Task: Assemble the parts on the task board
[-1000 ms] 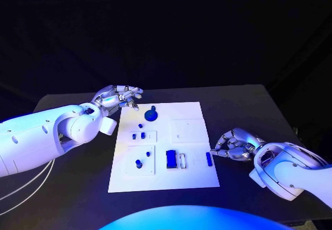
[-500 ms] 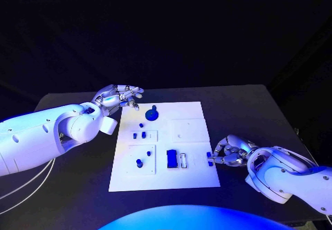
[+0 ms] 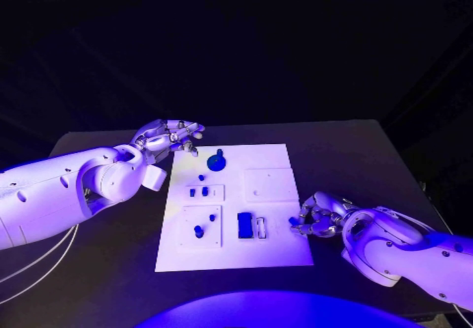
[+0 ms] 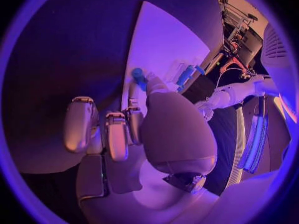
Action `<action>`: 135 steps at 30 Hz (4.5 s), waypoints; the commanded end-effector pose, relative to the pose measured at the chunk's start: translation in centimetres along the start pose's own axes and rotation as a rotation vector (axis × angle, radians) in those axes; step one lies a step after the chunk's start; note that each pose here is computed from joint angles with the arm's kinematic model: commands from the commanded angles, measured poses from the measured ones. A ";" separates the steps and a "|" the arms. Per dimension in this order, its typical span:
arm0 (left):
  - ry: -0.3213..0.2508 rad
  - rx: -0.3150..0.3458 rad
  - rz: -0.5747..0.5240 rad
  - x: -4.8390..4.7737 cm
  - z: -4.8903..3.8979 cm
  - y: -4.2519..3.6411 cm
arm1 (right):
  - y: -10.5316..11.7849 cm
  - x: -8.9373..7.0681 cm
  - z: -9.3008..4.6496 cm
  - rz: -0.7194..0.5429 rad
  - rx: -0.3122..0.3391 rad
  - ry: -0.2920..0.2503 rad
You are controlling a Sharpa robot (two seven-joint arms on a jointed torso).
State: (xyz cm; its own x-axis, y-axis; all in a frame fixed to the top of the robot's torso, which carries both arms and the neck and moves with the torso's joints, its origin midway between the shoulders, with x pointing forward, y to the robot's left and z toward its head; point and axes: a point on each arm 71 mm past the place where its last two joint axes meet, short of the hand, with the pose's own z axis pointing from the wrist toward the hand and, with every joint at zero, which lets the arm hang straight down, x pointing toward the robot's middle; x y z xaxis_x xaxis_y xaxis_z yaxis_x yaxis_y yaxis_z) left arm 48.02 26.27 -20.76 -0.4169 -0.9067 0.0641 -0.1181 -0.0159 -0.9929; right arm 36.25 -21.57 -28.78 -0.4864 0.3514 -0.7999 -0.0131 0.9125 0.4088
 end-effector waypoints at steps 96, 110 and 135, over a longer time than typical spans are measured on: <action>0.026 0.007 -0.002 0.21 -0.10 -0.11 | 6.0 3.0 1.8 0.291 0.004 0.233; 0.024 0.003 -0.002 0.07 -0.15 -0.09 | 6.1 2.9 1.3 0.289 -0.012 0.221; 0.022 0.002 -0.001 -0.05 -0.11 -0.05 | 5.5 2.6 0.7 0.230 -0.032 0.222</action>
State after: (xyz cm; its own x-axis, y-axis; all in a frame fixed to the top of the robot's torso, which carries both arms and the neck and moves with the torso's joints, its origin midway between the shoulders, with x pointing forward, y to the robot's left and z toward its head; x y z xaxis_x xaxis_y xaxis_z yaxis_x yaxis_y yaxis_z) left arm 47.99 26.60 -20.78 -0.4185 -0.9061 0.0626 -0.1222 -0.0121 -0.9924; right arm 35.63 -15.71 -28.82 -0.6388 0.5288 -0.5588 0.1337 0.7916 0.5963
